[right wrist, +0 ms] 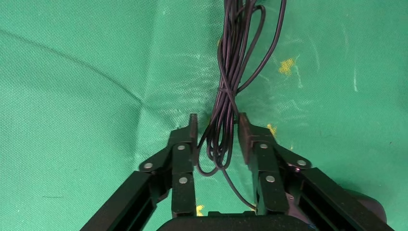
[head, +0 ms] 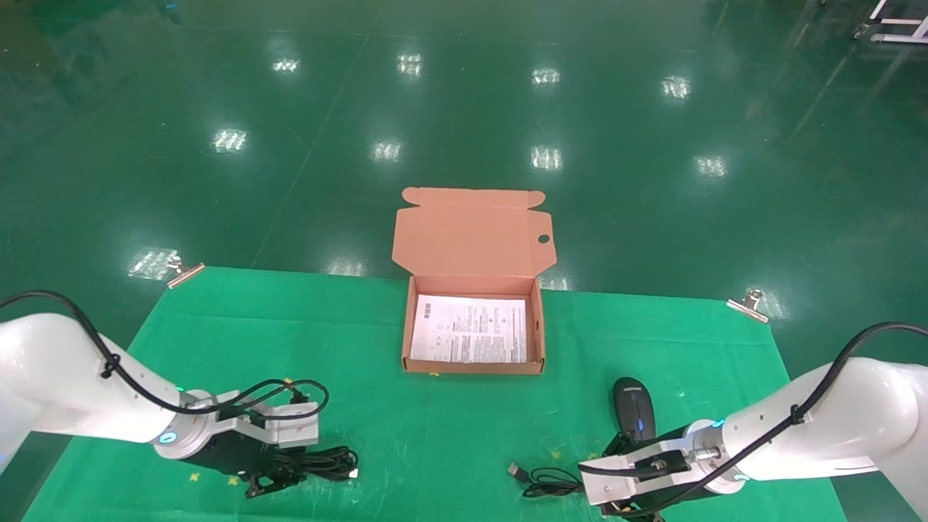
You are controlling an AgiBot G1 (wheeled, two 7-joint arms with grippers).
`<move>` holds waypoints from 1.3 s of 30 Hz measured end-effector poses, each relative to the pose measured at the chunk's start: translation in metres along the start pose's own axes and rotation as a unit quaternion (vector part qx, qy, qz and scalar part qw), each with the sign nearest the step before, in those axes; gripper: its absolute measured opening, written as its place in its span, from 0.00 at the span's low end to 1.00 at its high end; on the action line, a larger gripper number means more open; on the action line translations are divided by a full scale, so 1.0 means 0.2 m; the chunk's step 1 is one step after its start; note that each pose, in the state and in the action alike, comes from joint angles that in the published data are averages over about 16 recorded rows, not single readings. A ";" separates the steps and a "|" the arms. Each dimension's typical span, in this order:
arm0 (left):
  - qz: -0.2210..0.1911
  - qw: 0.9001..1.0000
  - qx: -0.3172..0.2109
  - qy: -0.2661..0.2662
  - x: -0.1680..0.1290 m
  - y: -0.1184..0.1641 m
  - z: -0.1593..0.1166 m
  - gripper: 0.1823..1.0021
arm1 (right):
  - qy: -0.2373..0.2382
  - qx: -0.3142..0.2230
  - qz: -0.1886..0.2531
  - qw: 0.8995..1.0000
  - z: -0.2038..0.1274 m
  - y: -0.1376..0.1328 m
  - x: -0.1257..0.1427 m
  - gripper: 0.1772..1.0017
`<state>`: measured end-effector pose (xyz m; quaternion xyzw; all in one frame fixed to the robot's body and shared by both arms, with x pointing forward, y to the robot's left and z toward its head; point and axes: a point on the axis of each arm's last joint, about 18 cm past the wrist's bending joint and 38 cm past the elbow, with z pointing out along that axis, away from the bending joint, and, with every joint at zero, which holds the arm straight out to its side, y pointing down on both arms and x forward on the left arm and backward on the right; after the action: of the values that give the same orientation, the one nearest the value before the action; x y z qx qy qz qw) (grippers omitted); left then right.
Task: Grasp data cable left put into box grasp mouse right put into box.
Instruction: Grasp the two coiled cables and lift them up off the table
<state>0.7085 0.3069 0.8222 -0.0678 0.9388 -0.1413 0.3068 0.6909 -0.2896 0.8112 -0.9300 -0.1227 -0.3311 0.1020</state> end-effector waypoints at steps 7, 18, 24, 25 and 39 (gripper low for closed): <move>0.001 1.000 0.001 -0.001 0.00 0.00 -0.01 0.24 | 0.000 0.000 0.000 1.000 0.00 0.00 0.00 0.19; 0.020 0.998 0.034 -0.041 -0.15 0.01 -0.26 0.12 | 0.054 -0.009 0.040 0.998 -0.26 0.08 0.18 0.07; 0.049 0.991 0.066 -0.109 -0.31 -0.06 -0.53 0.11 | 0.151 -0.007 0.050 0.987 -0.60 0.07 0.45 0.06; 0.054 0.988 0.071 -0.124 -0.34 -0.09 -0.57 0.11 | 0.170 -0.004 0.048 0.984 -0.66 0.06 0.50 0.06; 0.090 0.942 0.135 -0.292 -0.63 -0.54 -0.94 0.10 | 0.354 0.077 -0.019 0.932 -1.16 -0.36 1.07 0.06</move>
<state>0.7028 0.2730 1.0706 0.0208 0.7820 -0.2127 0.5854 0.6923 -0.2496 1.1327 -0.7390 -0.1211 -0.6304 0.2043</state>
